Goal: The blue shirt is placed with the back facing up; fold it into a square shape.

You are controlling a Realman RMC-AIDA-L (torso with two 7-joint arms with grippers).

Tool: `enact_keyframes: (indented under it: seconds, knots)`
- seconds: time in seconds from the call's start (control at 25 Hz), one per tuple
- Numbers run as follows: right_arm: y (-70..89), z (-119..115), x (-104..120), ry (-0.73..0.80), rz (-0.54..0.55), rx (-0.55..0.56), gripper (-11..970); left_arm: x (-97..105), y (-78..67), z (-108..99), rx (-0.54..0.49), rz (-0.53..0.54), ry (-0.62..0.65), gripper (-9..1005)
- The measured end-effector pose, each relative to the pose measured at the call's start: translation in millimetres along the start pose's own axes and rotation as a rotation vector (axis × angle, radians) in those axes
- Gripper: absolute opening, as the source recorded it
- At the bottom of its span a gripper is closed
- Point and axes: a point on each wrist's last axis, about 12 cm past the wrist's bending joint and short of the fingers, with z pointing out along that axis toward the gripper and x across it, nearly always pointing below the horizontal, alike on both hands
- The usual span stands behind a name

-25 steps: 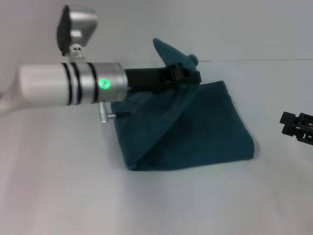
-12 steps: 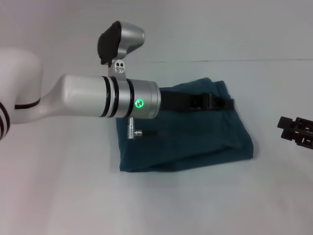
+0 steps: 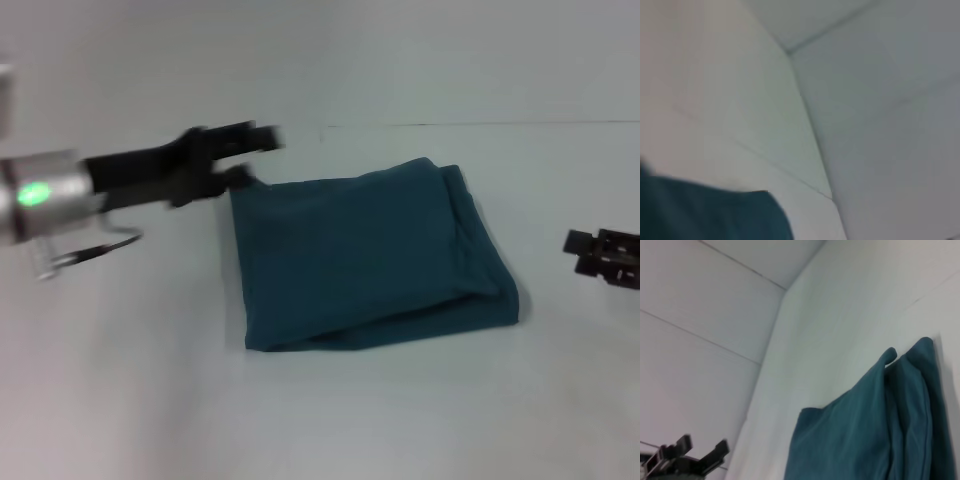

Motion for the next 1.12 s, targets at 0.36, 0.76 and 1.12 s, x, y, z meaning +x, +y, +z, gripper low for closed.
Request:
enact_keyframes:
  seconds: [0.36,0.76,1.12]
  knots:
    - [38.6,71,-67,0.198,-0.052,0.268,680,18,27.2,-78,-0.019,-0.110,-0.014,889]
    - [75.7,132,-80,0.261,-0.115,0.369,681,27,33.7,-91,-0.059,-0.097,-0.005,908]
    - [58.7,149,-64,0.206,-0.111,0.426,680,28,36.6,-88,-0.072,-0.086,-0.020,908]
